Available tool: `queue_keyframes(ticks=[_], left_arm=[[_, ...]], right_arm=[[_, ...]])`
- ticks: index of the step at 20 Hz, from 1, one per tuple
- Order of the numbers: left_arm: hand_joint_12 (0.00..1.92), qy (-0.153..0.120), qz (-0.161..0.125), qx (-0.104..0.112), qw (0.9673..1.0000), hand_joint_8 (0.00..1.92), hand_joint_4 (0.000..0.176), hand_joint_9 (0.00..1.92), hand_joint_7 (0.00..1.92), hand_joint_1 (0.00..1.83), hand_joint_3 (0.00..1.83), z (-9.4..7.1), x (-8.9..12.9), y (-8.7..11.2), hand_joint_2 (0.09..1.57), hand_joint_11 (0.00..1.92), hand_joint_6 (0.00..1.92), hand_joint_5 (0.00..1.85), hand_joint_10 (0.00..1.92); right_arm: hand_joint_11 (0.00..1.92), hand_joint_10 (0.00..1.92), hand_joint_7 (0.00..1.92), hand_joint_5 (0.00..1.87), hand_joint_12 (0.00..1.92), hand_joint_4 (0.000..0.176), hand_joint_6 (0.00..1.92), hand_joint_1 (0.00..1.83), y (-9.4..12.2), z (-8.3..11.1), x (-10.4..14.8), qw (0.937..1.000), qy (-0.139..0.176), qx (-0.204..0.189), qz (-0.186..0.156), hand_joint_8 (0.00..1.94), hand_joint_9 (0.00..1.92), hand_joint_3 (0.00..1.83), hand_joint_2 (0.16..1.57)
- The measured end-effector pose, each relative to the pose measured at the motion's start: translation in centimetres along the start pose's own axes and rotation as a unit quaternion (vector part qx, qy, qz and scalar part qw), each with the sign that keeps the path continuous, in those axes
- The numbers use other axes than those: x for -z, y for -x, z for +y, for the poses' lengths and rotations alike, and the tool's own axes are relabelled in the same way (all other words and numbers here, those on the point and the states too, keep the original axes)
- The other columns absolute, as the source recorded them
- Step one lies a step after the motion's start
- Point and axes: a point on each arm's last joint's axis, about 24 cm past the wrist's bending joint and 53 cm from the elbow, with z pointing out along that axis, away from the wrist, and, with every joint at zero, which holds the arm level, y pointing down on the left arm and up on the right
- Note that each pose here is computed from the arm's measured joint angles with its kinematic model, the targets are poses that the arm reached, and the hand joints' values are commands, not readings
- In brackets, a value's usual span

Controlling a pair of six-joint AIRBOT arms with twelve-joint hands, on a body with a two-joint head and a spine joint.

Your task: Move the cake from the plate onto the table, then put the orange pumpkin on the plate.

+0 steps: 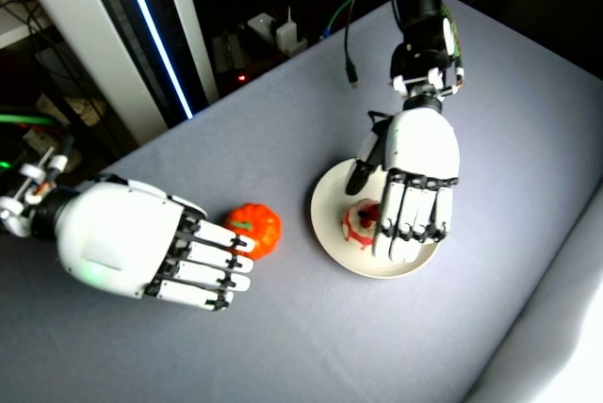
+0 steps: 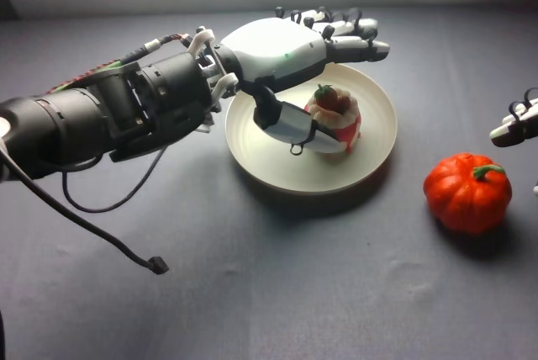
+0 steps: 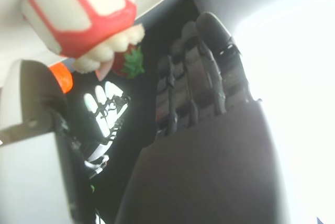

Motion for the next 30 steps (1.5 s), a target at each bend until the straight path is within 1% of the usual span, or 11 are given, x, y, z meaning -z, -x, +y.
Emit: queue_keyframes(ticks=[1,5,6,7,8,9,10,11,20,28,30], left_arm=[[1.55,0.002,-0.008,0.014,0.9999,0.03,0.0,0.46,0.42,0.94,0.0,0.3,0.1,0.0,1.01,0.05,0.01,0.34,0.17],[1.54,0.009,0.003,0.019,0.9998,0.03,0.0,0.45,0.47,1.0,0.0,1.0,-0.1,-1.8,1.05,0.0,0.04,0.47,0.16],[1.73,0.011,0.007,0.014,0.9998,0.08,0.0,0.34,0.54,1.01,0.0,1.2,-0.1,-2.2,1.06,0.07,0.02,0.49,0.73],[1.88,0.014,0.006,0.016,0.9998,0.69,0.0,0.38,0.52,1.04,0.0,1.5,0.0,-2.1,1.07,0.3,0.05,0.54,1.36],[1.92,0.019,0.004,0.016,0.9997,1.17,0.0,0.5,0.51,1.04,0.0,1.9,0.1,-2.0,1.13,0.5,0.37,0.6,1.62],[1.92,0.023,0.004,0.015,0.9996,1.17,0.0,0.5,0.51,1.04,0.0,2.1,0.1,-1.9,1.13,0.5,0.37,0.6,1.62],[1.92,0.026,0.005,0.015,0.9995,1.57,0.0,0.66,0.74,1.17,0.0,2.3,0.2,-1.9,1.25,0.71,1.2,0.7,1.79],[1.92,0.026,0.005,0.015,0.9995,1.59,0.0,0.65,0.69,1.16,0.0,2.3,0.2,-2.0,1.25,0.72,1.23,0.77,1.88],[1.92,0.027,-0.004,0.009,0.9996,1.52,0.0,0.72,0.75,1.15,0.0,2.5,1.3,-0.3,1.26,0.75,1.41,0.68,1.83],[1.92,0.01,-0.063,-0.012,0.9979,1.92,0.0,0.79,0.75,1.08,0.0,0.2,6.7,9.3,1.29,0.85,1.51,0.66,1.92],[1.92,0.027,-0.064,-0.018,0.9974,1.79,0.0,0.44,0.56,1.12,0.0,0.9,8.7,10.3,1.33,0.54,1.39,0.68,1.92]], right_arm=[[0.01,0.01,0.6,0.71,1.22,0.0,0.0,1.01,-0.1,-0.1,0.0,1.0,-0.002,0.0,0.002,0.0,0.5,0.0,1.14],[0.0,0.0,0.57,0.69,1.16,0.0,0.0,0.99,-0.1,-0.1,0.0,1.0,-0.001,0.0,0.002,0.0,0.49,0.0,1.14],[0.0,0.0,0.57,0.69,1.13,0.0,0.0,0.99,-0.1,-0.1,0.0,1.0,-0.001,0.0,0.002,0.0,0.48,0.0,1.14],[0.07,0.01,0.58,0.71,1.15,0.0,0.01,0.97,-0.1,-0.1,0.0,1.0,-0.001,0.0,0.002,0.0,0.51,0.0,1.13],[0.06,0.01,0.61,0.72,1.2,0.0,0.0,0.99,-0.1,-0.1,0.0,1.0,-0.002,-0.001,0.002,0.0,0.52,0.0,1.12],[0.06,0.01,0.61,0.72,1.2,0.0,0.0,0.99,-0.1,-0.1,0.0,1.0,-0.002,-0.001,0.002,0.0,0.52,0.0,1.12],[0.08,0.02,0.65,0.72,1.23,0.0,0.0,0.99,-0.1,-0.1,0.0,1.0,-0.001,0.0,0.001,0.01,0.57,0.0,1.11],[0.09,0.02,0.65,0.72,1.23,0.0,0.0,0.97,0.0,-0.1,0.0,1.0,-0.001,0.002,0.001,0.01,0.56,0.0,1.12],[0.07,0.0,0.55,0.7,1.24,0.0,0.0,0.97,0.1,-0.2,0.0,1.0,-0.003,0.001,0.0,0.0,0.47,0.01,1.14],[0.04,0.0,0.54,0.69,1.33,0.0,0.0,0.96,0.0,-0.3,-0.1,1.0,-0.003,-0.002,-0.001,0.0,0.46,0.0,1.15],[0.05,0.0,0.54,0.68,1.32,0.0,0.0,0.93,0.0,-0.3,-0.1,1.0,-0.004,-0.004,-0.001,0.0,0.46,0.0,1.15]])
